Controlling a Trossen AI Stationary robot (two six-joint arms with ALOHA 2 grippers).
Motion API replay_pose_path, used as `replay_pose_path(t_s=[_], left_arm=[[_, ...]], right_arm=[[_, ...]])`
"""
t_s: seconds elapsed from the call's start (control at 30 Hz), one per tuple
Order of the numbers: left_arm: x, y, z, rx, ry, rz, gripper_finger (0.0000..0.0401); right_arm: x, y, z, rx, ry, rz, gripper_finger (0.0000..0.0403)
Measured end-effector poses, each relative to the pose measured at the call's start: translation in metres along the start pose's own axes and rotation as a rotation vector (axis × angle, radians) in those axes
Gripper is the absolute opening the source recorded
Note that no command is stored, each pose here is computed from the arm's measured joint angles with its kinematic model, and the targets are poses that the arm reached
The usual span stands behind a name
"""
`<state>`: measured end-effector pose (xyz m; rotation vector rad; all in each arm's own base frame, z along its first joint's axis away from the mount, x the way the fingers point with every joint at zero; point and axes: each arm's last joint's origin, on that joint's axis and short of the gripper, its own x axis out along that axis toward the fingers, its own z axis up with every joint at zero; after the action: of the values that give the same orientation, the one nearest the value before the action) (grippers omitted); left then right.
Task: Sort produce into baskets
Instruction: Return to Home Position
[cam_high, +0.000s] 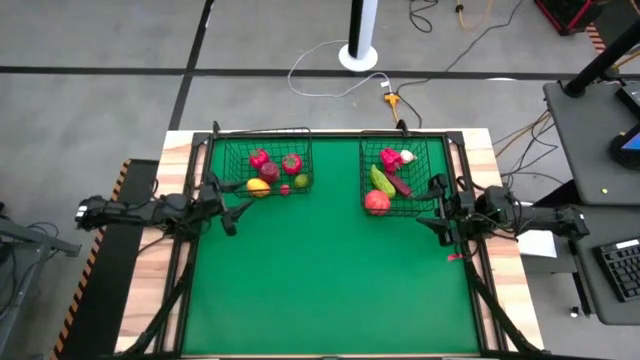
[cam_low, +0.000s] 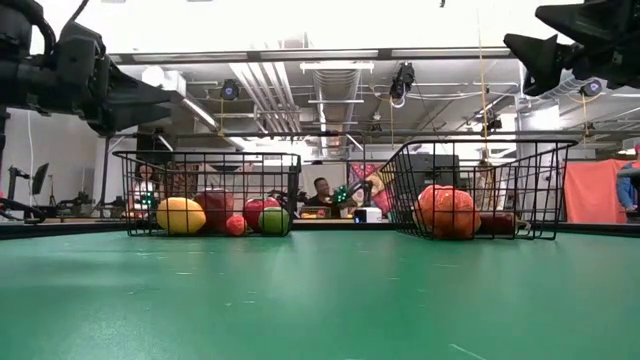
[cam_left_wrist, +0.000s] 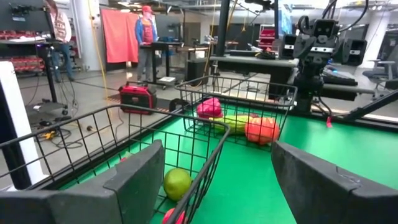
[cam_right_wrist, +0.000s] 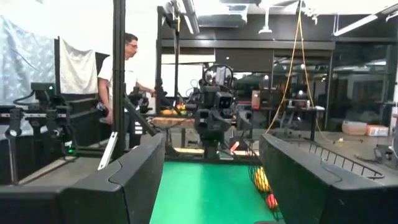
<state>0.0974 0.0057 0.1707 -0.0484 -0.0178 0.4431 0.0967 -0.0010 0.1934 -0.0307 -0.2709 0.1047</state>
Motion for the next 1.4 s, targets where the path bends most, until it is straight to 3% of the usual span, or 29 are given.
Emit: replay_pose_path(t_s=[1.4], left_arm=[[0.0015,-0.0008,-0.0021,0.013,0.021,0.002,0.0277]], right_arm=[[0.0003,-0.0002,-0.001,0.001,0.006,-0.006,0.0259]])
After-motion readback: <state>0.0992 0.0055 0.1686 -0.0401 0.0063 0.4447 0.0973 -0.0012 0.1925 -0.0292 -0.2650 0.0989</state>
